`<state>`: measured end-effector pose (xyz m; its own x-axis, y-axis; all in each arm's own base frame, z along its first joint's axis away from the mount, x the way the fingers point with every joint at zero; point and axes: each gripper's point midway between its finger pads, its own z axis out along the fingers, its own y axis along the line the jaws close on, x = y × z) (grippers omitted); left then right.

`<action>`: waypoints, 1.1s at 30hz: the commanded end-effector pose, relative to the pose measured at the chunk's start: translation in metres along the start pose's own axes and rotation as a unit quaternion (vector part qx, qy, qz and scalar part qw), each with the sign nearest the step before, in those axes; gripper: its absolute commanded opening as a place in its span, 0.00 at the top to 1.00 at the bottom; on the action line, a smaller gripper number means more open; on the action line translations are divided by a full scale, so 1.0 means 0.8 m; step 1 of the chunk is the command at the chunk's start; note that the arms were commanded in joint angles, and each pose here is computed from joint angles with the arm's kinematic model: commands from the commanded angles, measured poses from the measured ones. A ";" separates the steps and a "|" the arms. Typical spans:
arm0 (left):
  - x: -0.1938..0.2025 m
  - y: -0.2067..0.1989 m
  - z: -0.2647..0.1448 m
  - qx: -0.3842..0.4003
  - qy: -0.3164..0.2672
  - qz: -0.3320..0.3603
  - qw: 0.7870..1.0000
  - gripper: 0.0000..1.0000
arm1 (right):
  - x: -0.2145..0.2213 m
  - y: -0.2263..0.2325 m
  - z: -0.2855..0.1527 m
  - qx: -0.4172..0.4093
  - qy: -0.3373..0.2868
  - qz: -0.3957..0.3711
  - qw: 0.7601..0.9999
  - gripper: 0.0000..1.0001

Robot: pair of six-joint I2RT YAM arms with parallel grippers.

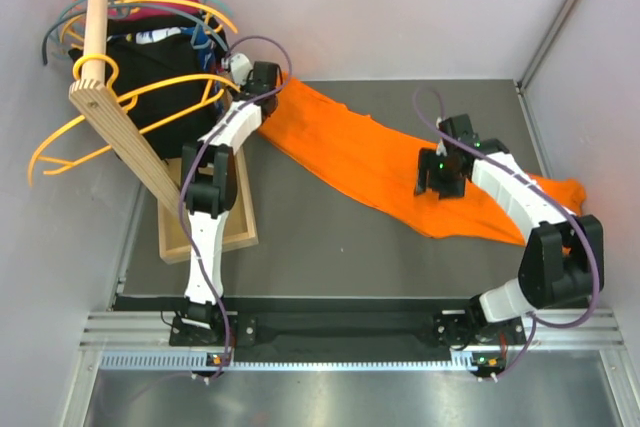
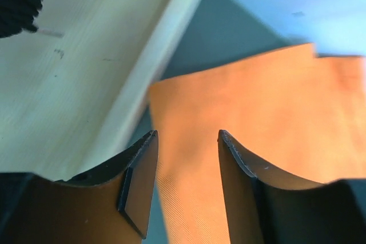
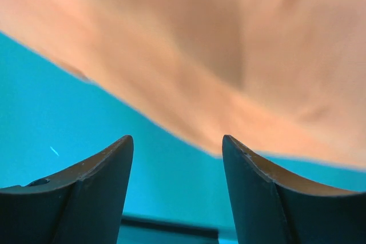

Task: Place the trousers on the hanger
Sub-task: Fold the trousers at the center of the board.

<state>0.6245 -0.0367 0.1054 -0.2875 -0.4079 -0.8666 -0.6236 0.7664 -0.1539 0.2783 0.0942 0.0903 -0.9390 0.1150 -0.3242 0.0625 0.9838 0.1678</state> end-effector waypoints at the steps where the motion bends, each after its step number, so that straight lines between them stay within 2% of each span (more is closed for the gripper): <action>1: -0.078 -0.028 -0.047 0.039 -0.070 -0.036 0.996 0.50 | -0.082 0.009 -0.018 -0.013 -0.082 0.028 0.996 0.36; 6: -0.061 -0.068 -0.049 0.118 -0.042 -0.100 0.987 0.54 | -0.162 0.008 -0.001 -0.016 -0.119 0.042 0.992 0.36; 7: -0.053 -0.083 -0.052 0.152 -0.027 -0.108 0.982 0.52 | -0.173 0.006 0.002 -0.014 -0.125 0.043 0.991 0.36; 8: -0.057 -0.100 -0.052 0.186 -0.036 -0.140 0.972 0.48 | -0.196 0.010 -0.002 -0.022 -0.145 0.040 0.988 0.36; 9: -0.054 -0.112 -0.055 0.213 -0.031 -0.148 0.965 0.47 | -0.203 0.005 0.011 -0.024 -0.137 0.045 0.989 0.36; 10: -0.042 -0.128 -0.054 0.244 -0.017 -0.157 0.957 0.43 | -0.211 0.008 0.012 -0.037 -0.138 0.046 0.989 0.36; 11: -0.051 -0.142 -0.057 0.262 -0.025 -0.171 0.950 0.38 | -0.227 0.011 0.008 -0.045 -0.150 0.046 0.987 0.36; 12: -0.048 -0.146 -0.053 0.259 -0.020 -0.176 0.949 0.32 | -0.232 0.006 0.018 -0.046 -0.144 0.049 0.987 0.35; 13: -0.024 -0.148 -0.034 0.245 -0.006 -0.174 0.954 0.32 | -0.236 0.010 0.020 -0.056 -0.142 0.047 0.987 0.34; 14: -0.047 -0.161 -0.038 0.253 -0.016 -0.194 0.948 0.33 | -0.248 0.012 0.018 -0.061 -0.150 0.045 0.986 0.34; 16: -0.026 -0.162 -0.022 0.236 0.002 -0.199 0.951 0.36 | -0.254 0.006 0.028 -0.066 -0.143 0.053 0.986 0.33; 18: -0.027 -0.167 -0.019 0.238 0.006 -0.222 0.946 0.38 | -0.260 0.006 0.031 -0.074 -0.142 0.058 0.985 0.33; 20: -0.019 -0.171 -0.013 0.234 0.020 -0.242 0.941 0.44 | -0.261 0.006 0.032 -0.073 -0.144 0.057 0.985 0.33; 21: 0.001 -0.166 -0.006 0.218 0.040 -0.244 0.944 0.47 | -0.263 0.005 0.031 -0.074 -0.150 0.055 0.984 0.32; 22: 0.002 -0.169 -0.007 0.216 0.051 -0.275 0.935 0.47 | -0.259 0.003 0.037 -0.071 -0.147 0.055 0.985 0.32; 24: 0.012 -0.173 -0.007 0.220 0.070 -0.292 0.928 0.48 | -0.256 0.000 0.042 -0.067 -0.146 0.055 0.986 0.32; 33: 0.022 -0.178 -0.018 0.219 0.057 -0.246 0.942 0.48 | -0.232 0.004 0.058 -0.086 -0.131 0.048 0.987 0.32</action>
<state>0.6921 -0.1529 0.0871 -0.1622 -0.8048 -0.5710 -0.4096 0.5814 -0.7031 0.4610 0.0765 0.0918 -0.8348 0.2788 -0.4748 0.1273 0.9367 0.3261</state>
